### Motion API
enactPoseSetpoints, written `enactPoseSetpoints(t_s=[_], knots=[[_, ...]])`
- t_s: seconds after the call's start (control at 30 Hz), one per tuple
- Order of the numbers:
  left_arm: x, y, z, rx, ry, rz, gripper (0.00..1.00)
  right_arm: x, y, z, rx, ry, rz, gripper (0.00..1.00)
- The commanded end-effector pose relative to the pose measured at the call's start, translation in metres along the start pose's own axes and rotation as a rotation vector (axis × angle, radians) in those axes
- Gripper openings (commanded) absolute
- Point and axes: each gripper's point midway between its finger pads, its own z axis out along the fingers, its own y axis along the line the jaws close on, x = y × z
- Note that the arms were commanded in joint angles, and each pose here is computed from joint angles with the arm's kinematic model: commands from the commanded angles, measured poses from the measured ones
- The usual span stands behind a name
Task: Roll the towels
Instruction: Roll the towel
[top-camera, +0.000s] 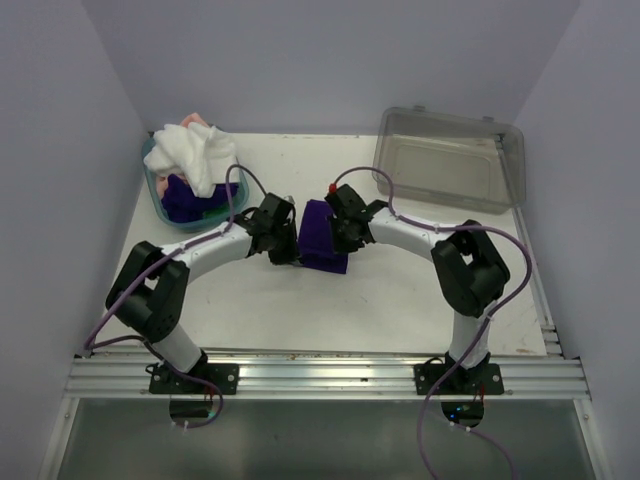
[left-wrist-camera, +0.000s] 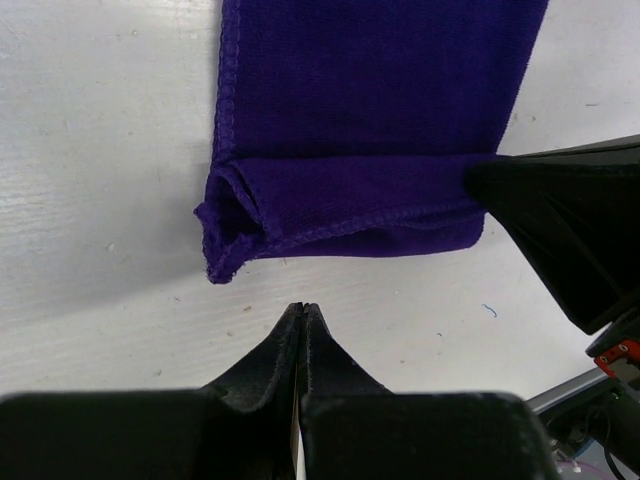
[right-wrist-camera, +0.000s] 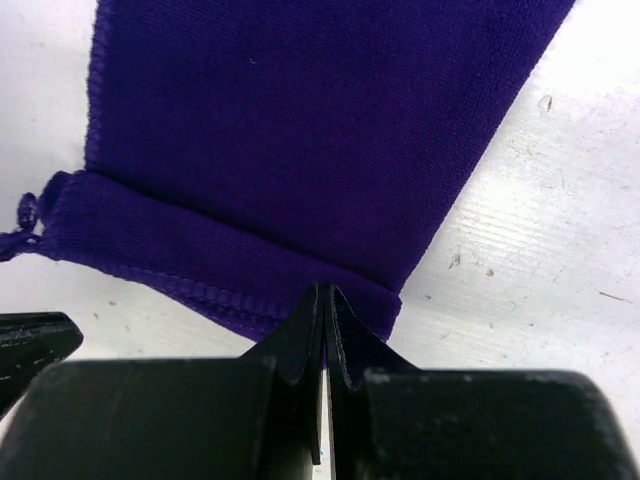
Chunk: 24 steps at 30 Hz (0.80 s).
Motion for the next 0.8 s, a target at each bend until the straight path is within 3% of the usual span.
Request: enactPoseSetpoints(t_s=[0.0,0.43,0.77], knots=[[-0.016,-0.006,0.007,0.003,-0.036,0.001,0.00,0.002,-0.004,0.004,0.008,0.000,0.008,0.00],[-0.028,-0.005,0.023,-0.019,-0.027,0.025,0.00,0.042,0.004,-0.004,-0.051,0.038,0.042,0.00],[-0.029,0.006,0.002,-0.027,-0.055,0.025,0.00,0.078,0.039,-0.017,-0.091,0.050,0.065,0.00]])
